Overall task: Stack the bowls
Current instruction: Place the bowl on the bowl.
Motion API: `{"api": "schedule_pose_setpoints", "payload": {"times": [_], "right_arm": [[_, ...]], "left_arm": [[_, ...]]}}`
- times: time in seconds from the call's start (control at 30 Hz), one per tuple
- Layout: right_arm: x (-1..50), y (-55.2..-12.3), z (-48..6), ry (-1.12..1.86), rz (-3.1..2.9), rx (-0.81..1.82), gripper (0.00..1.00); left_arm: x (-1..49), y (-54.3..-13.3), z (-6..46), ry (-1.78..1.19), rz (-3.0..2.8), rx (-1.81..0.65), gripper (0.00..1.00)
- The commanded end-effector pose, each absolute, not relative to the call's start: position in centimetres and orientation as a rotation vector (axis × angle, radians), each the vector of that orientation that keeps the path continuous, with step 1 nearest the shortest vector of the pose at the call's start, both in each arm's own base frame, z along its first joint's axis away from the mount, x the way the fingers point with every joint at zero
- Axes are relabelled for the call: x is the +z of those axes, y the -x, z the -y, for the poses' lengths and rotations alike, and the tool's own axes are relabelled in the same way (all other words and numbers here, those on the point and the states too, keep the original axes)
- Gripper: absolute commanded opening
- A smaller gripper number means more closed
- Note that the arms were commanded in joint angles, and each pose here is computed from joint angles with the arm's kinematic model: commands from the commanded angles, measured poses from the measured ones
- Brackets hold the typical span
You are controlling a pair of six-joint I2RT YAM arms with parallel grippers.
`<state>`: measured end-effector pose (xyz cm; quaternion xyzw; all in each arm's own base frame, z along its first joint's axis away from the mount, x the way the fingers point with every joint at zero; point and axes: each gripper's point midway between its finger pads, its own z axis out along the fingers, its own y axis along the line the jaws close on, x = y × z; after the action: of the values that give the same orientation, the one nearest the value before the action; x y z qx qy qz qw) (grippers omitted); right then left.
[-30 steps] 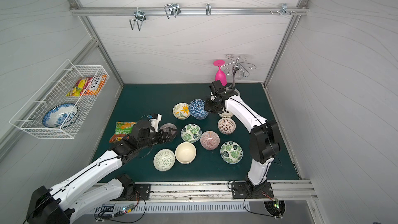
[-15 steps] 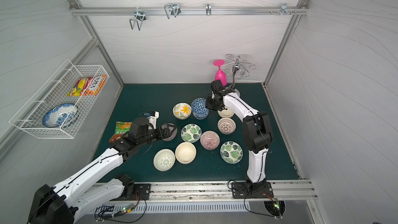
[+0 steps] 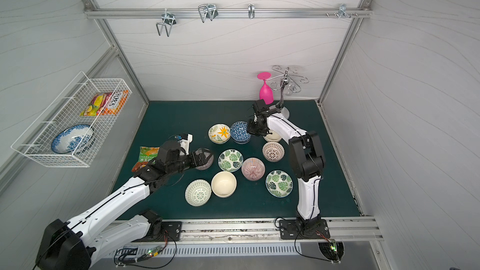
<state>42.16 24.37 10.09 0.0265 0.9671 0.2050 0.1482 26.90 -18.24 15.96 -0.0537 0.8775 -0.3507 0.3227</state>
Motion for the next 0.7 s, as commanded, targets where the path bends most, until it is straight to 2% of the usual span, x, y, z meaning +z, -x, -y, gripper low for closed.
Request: {"api": "schedule_pose_setpoints", "payload": {"times": [0.0, 0.47, 0.67], "right_arm": [[10.13, -42.94, -24.87, -0.070, -2.756, 0.626, 0.00], [9.41, -42.91, -24.76, -0.074, -2.776, 0.610, 0.00], [9.24, -42.83, -24.88, -0.076, -2.788, 0.621, 0.24]], "left_arm": [[17.74, -27.79, 18.78, 0.125, -2.240, -0.963, 1.00], [17.57, -27.90, 18.52, 0.144, -2.242, -0.969, 1.00], [17.48, -27.94, 18.50, 0.149, -2.246, -0.971, 1.00]]}}
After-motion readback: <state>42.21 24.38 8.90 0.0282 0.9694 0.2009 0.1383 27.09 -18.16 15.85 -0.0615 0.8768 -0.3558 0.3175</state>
